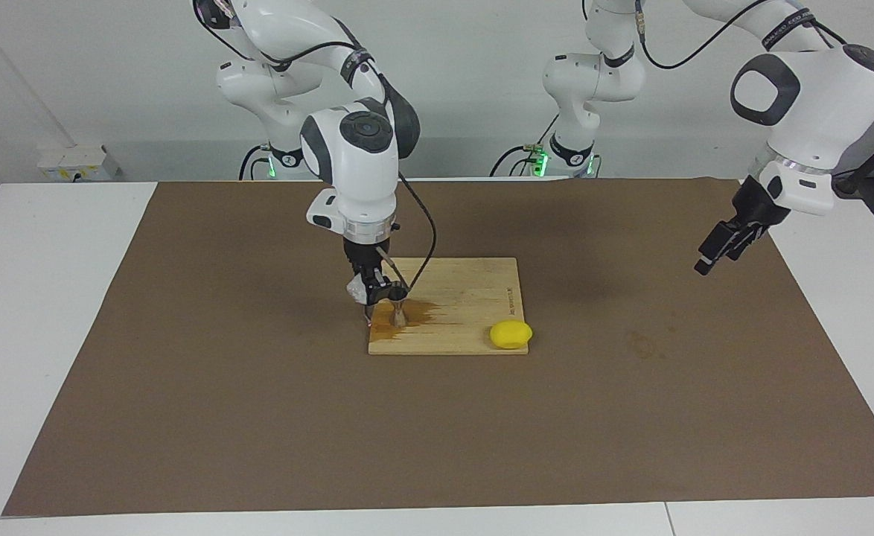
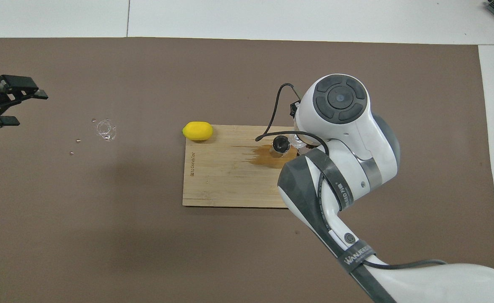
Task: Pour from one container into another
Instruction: 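Tilt the clear glass cup over the metal cup with the right gripper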
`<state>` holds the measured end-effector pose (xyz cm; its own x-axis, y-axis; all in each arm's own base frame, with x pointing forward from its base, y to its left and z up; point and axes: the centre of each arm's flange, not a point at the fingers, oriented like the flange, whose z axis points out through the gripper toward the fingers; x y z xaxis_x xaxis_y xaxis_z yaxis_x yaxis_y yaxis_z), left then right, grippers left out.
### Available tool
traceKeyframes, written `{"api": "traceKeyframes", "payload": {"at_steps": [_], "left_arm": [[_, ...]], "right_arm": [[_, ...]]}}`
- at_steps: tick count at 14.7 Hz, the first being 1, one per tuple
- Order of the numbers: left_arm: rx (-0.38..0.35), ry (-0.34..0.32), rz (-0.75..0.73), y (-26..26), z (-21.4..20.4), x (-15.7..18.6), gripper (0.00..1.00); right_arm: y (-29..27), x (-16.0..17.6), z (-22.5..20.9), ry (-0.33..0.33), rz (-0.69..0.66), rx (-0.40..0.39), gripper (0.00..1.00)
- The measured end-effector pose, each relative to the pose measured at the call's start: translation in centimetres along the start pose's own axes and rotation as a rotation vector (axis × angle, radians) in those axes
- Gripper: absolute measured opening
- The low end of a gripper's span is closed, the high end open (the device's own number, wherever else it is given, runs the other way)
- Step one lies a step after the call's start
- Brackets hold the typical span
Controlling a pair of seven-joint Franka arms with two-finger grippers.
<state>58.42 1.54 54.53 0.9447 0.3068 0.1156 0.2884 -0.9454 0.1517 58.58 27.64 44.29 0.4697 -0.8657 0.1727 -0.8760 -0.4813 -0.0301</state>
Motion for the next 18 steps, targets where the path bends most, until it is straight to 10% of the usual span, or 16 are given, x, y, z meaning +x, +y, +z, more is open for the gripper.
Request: {"api": "traceKeyframes", "payload": {"at_steps": [8, 18], "left_arm": [[0.103, -0.184, 0.321, 1.7, -5.4, -3.2, 1.0], [0.113, -0.191, 0.339, 2.4, -9.4, -4.6, 1.0]], "right_arm": [[-0.4, -2.0, 0.7, 0.126, -0.101, 0.0, 0.51], [0.0, -5.4, 1.9, 0.296, -0.256, -0.003, 0.51]]}}
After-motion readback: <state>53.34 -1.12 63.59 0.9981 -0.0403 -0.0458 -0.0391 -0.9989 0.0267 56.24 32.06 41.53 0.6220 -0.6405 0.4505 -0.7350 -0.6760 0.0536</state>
